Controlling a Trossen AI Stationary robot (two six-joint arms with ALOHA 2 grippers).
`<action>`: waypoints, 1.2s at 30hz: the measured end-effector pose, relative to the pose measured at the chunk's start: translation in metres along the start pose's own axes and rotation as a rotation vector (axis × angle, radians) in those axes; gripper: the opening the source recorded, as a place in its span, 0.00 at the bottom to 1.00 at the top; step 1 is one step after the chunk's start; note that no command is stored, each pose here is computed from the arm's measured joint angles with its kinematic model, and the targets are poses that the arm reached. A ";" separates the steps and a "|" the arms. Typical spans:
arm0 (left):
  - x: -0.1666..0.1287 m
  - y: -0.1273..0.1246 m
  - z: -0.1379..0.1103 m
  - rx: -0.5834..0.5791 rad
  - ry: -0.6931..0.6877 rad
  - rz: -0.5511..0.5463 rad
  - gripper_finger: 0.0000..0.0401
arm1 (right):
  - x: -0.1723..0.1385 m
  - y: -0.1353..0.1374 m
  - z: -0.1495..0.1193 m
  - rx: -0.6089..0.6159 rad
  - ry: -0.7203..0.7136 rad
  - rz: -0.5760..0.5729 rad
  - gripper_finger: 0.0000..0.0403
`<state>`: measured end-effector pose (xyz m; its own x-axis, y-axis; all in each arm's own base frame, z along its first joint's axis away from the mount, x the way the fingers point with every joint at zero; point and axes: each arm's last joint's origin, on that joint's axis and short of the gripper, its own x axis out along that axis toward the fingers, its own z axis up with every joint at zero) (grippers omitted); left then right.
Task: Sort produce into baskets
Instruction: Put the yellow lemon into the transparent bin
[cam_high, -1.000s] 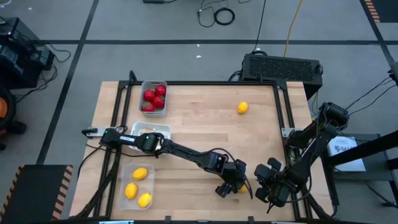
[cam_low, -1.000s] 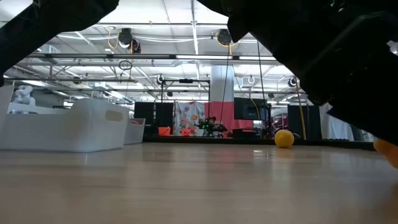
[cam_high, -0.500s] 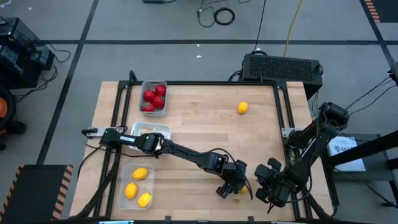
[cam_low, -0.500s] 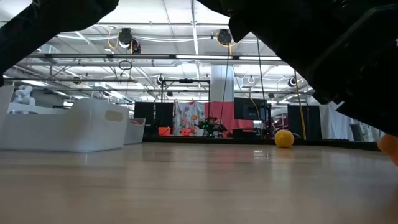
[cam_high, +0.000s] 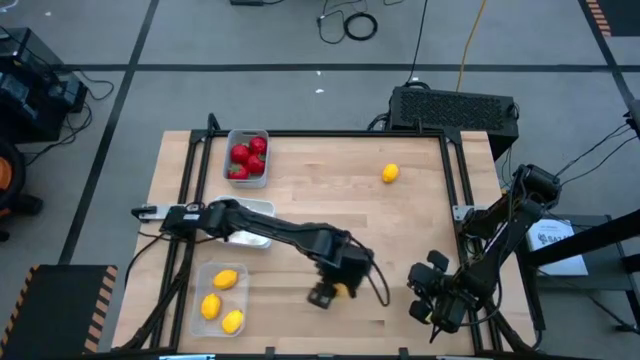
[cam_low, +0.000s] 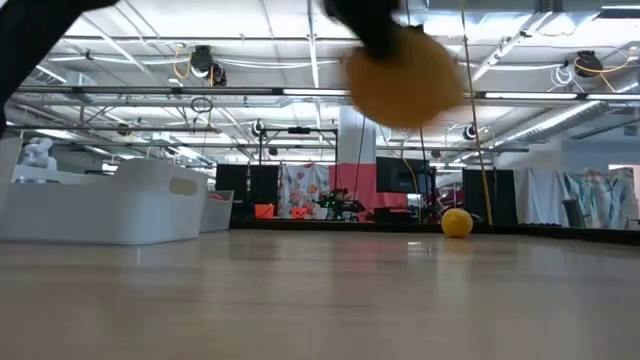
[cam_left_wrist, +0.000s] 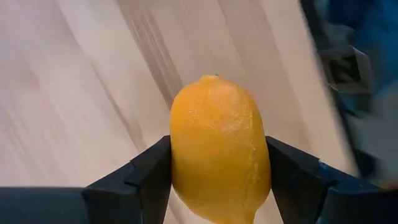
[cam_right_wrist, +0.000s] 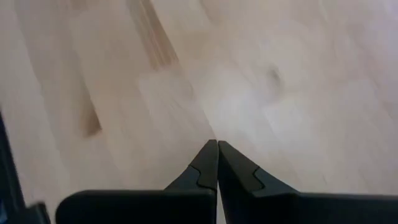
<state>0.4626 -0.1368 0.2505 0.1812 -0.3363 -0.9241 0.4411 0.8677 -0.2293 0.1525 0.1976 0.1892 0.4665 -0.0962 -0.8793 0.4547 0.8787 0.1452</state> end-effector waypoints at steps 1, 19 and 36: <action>-0.010 -0.006 -0.005 -0.040 0.031 -0.019 0.57 | 0.000 0.001 0.001 -0.006 -0.026 0.006 0.00; -0.088 -0.122 -0.055 -0.313 0.082 0.289 0.57 | -0.001 0.009 0.008 -0.227 -0.225 0.036 0.00; -0.103 -0.188 -0.213 -0.965 0.047 0.413 0.57 | 0.003 0.006 0.021 -0.316 -0.328 -0.049 0.00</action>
<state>0.1735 -0.1875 0.3232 0.1142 0.0492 -0.9922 -0.5388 0.8422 -0.0202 0.1729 0.1926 0.1968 0.6887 -0.2391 -0.6845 0.2524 0.9641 -0.0828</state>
